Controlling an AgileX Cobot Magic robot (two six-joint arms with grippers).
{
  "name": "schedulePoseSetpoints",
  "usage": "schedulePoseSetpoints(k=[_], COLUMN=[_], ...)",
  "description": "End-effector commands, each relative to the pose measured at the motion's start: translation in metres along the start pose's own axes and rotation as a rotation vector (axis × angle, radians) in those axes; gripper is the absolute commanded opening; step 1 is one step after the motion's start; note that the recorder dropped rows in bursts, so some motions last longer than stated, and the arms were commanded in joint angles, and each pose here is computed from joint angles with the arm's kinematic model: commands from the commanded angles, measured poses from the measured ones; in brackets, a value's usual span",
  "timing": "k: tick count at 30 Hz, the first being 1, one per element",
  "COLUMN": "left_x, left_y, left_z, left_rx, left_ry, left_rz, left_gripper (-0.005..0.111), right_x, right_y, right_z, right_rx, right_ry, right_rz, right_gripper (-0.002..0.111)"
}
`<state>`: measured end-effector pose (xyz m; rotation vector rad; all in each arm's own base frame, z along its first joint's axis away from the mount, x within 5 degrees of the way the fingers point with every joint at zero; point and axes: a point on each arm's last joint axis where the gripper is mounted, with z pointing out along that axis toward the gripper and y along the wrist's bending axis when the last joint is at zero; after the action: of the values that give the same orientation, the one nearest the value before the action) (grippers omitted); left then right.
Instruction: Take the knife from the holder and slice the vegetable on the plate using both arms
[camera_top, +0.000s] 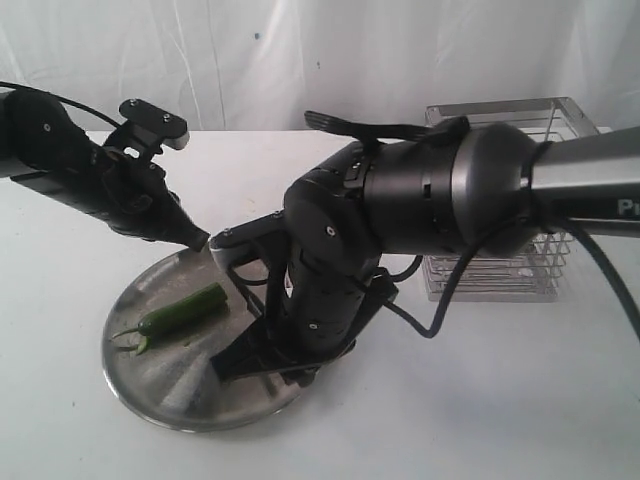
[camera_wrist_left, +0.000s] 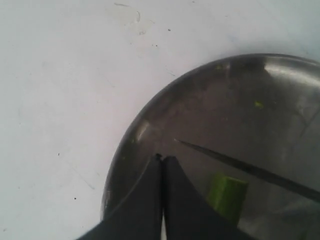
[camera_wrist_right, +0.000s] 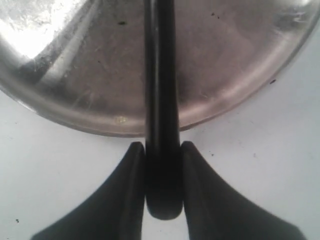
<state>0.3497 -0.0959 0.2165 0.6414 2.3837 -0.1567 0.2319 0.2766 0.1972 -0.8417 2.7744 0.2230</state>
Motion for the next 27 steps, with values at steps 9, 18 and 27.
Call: schedulePoseSetpoints(k=[9, 18, 27], left_x=[-0.005, -0.006, -0.008], left_y=[-0.009, -0.019, -0.030], left_z=[0.001, 0.002, 0.002], left_rx=[0.067, 0.094, 0.112], left_ry=[-0.036, -0.022, -0.022], left_rz=[-0.140, -0.118, -0.090], left_gripper=[0.000, 0.000, 0.000], right_x=[-0.002, -0.002, -0.001], right_y=[0.004, 0.004, 0.006], right_z=[0.011, 0.012, 0.013], right_rx=[-0.020, -0.022, -0.041], right_ry=[0.004, 0.004, 0.016], right_rz=[0.001, 0.003, 0.005], right_gripper=[0.000, 0.000, 0.000])
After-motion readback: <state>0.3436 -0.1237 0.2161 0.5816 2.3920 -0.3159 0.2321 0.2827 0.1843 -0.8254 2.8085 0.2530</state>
